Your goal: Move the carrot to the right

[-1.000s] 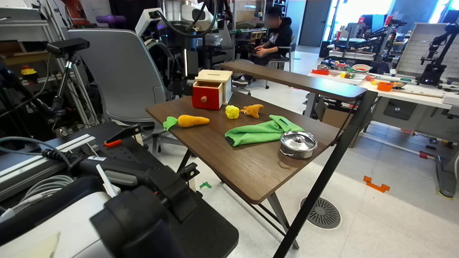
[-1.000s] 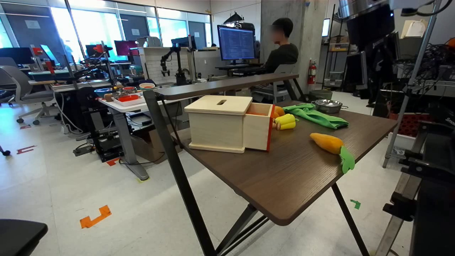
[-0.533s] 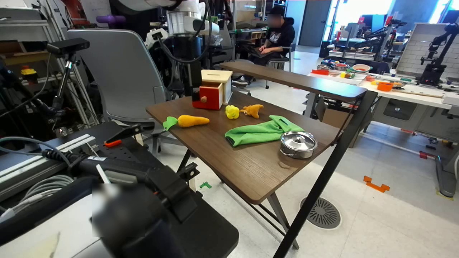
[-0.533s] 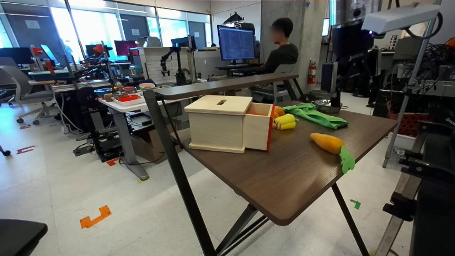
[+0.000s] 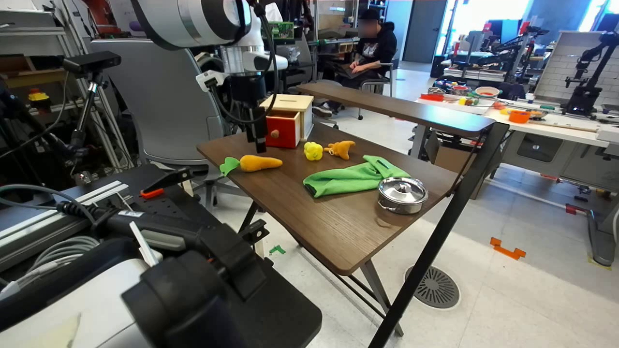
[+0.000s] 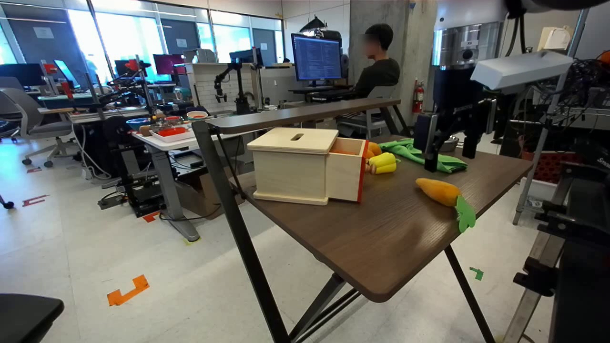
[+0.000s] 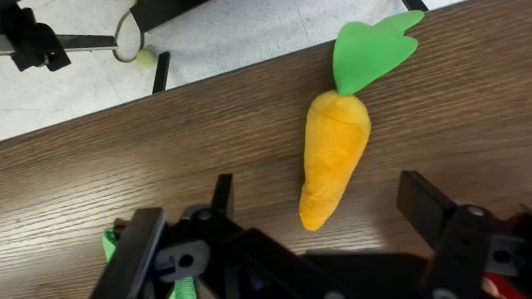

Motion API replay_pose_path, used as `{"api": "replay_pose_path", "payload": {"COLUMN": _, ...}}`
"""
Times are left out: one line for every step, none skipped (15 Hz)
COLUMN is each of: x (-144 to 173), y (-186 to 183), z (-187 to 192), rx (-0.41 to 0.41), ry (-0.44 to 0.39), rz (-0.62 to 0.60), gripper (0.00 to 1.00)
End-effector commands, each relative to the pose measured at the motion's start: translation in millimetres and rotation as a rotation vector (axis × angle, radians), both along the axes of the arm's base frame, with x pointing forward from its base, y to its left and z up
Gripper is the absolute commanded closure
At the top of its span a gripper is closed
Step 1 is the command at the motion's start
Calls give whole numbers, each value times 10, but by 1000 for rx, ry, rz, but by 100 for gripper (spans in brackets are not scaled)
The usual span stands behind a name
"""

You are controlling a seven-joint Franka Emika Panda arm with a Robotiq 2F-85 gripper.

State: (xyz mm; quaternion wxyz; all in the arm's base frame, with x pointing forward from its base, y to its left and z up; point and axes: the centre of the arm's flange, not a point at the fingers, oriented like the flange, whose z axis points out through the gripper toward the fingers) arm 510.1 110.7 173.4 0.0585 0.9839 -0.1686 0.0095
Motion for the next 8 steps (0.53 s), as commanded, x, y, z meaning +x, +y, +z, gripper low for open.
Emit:
{"api": "replay_pose_path", "payload": {"x": -55, "y": 95, "z": -225, "rx": 33, "ry": -50, "rz": 11, "gripper": 0}}
{"api": "replay_pose_path", "payload": {"x": -72, "y": 115, "z": -272, "rx": 38, "ry": -55, "rz": 19, "gripper": 0}}
{"api": "replay_pose_path", "payload": {"x": -105, "y": 147, "z": -317, "rx": 50, "ry": -57, "rz": 27, "gripper": 0}}
{"api": "replay_pose_path", "payload": {"x": -125, "y": 168, "z": -355, "rx": 56, "ry": -62, "rz": 35, "gripper": 17}}
{"api": "replay_pose_path", "payload": {"x": -141, "y": 198, "z": -386, "rx": 58, "ry": -64, "rz": 42, "gripper": 26}}
{"api": "replay_pose_path", "payload": {"x": -160, "y": 218, "z": -408, "rx": 62, "ry": -66, "rz": 51, "gripper": 33}}
{"api": "replay_pose_path", "payload": {"x": -171, "y": 233, "z": -417, "rx": 63, "ry": -67, "rz": 55, "gripper": 42}}
{"api": "replay_pose_path", "payload": {"x": -175, "y": 237, "z": -425, "rx": 64, "ry": -71, "rz": 55, "gripper": 50}}
